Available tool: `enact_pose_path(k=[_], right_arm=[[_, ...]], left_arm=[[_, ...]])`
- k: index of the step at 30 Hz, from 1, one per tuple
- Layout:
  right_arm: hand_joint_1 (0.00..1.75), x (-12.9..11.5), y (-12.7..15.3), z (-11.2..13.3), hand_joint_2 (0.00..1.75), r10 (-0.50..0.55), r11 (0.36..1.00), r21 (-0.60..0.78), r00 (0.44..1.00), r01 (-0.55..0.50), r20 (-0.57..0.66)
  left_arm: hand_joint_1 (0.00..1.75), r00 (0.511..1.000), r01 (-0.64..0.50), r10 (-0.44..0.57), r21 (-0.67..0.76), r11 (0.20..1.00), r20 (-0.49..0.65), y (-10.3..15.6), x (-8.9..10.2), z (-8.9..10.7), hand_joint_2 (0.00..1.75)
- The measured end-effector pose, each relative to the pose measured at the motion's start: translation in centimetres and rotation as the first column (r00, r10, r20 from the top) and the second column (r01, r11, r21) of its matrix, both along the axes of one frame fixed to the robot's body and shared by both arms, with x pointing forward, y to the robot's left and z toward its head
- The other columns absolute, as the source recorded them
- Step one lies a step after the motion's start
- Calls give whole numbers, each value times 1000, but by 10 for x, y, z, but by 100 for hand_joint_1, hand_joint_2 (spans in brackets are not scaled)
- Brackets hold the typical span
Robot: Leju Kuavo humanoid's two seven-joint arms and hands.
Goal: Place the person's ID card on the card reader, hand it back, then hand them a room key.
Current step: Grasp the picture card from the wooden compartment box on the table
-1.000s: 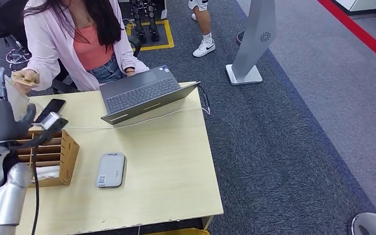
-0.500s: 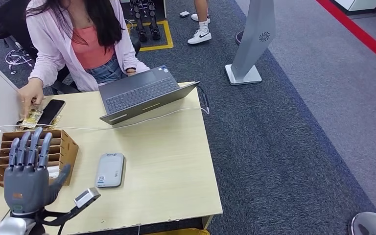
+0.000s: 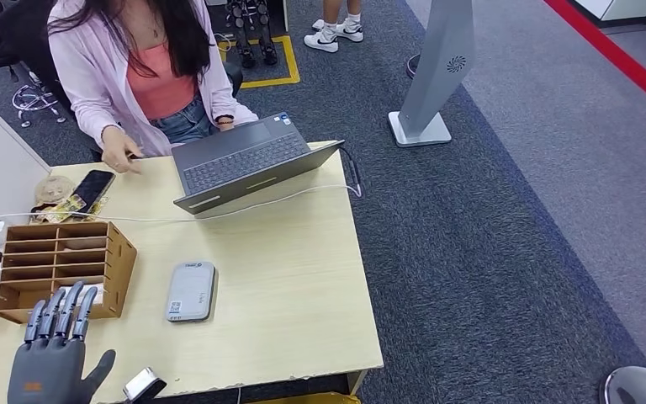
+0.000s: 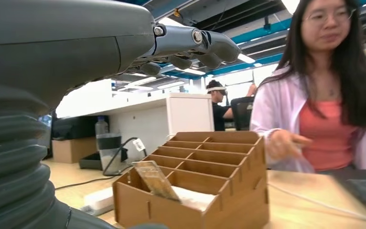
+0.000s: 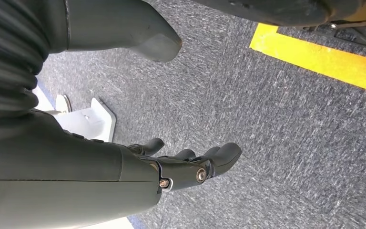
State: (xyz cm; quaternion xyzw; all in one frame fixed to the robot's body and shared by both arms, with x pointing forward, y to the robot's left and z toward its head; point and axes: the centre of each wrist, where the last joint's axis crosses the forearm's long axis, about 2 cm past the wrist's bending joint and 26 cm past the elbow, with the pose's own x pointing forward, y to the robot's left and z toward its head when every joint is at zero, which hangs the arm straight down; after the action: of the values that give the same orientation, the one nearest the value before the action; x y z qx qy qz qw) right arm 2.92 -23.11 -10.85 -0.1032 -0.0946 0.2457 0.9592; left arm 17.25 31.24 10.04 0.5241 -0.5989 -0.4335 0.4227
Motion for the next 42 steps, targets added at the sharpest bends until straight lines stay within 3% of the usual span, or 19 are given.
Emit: enact_pose_path(k=[25, 42], right_arm=[[0, 3, 1, 0, 175, 15, 1000, 9, 1000, -15, 3], [0, 4, 1, 0, 175, 17, 1000, 14, 1000, -17, 1]], left_arm=[[0, 981, -192, 190, -30, 981, -42, 48, 58, -4, 175], [0, 960, -264, 260, -25, 964, -107, 69, 65, -18, 175]])
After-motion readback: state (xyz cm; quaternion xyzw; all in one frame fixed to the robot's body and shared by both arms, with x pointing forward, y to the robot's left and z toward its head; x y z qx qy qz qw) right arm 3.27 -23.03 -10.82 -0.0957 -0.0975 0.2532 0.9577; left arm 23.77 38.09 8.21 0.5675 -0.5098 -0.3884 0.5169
